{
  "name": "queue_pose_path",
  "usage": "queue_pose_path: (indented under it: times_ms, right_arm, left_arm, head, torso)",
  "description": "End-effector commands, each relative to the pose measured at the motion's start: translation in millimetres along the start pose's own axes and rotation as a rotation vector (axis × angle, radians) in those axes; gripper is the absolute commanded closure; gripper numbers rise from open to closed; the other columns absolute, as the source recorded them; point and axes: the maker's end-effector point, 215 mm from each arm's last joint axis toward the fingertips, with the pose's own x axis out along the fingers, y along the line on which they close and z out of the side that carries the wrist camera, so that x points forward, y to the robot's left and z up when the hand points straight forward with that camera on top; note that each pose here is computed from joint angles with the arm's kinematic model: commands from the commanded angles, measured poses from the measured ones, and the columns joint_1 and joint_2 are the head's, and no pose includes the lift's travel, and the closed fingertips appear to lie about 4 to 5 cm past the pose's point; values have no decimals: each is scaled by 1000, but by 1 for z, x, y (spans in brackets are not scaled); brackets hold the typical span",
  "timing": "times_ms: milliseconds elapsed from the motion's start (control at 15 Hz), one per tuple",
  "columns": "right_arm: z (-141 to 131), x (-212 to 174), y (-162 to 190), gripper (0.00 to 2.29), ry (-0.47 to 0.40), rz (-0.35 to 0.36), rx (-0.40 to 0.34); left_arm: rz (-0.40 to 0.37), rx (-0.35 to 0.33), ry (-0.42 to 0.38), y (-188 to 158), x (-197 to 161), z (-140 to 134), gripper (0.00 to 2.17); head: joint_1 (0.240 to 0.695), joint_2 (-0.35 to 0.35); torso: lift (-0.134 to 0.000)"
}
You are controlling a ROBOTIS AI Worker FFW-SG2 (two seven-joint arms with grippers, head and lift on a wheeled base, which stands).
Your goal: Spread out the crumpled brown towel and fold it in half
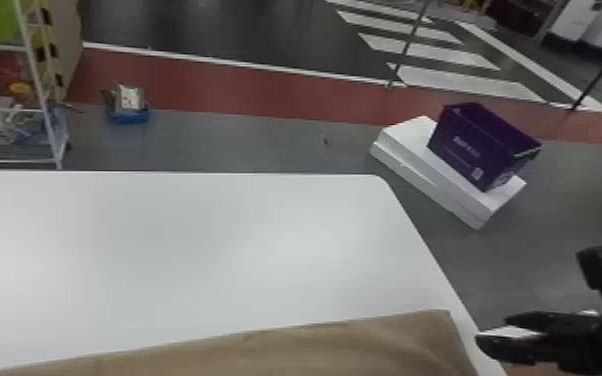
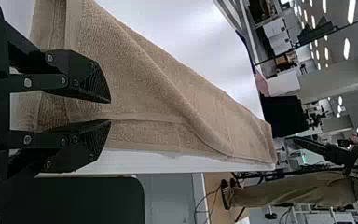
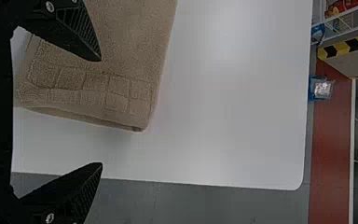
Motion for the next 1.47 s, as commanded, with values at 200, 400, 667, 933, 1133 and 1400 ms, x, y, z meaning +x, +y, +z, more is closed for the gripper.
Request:
queue_pose_path:
  times_ms: [200,400,667,933,1133,1400]
  right_arm:
    - [-1,1,0,83,2,4,2]
    - [0,0,0,83,-1,4,3]
    - [-1,0,0,83,1,4,3]
    - [-3,2,1,83,7,6,6]
    - [-4,2,0,83,9,3,7]
    - [-6,4,-1,83,16,2,1]
  left_arm:
    - [4,-2,16,-2,1,-5,745]
    - [-9,-4,34,-3,5,-12,907]
    - [-3,32,34,1,0,-9,910]
    - [-2,44,31,4,-4,-3,1342]
    - [-3,49,36,3,-8,-2,1345]
    - [-9,61,28,-4,-25,10,1345]
  head:
    - [695,-350]
    - [695,-350]
    - [695,-350]
    - [695,-350]
    - [695,-350]
    - [695,-350]
  torso:
    - [-124]
    - [-124]
    - [-124]
    - [-124]
    - [-124]
    - [-124]
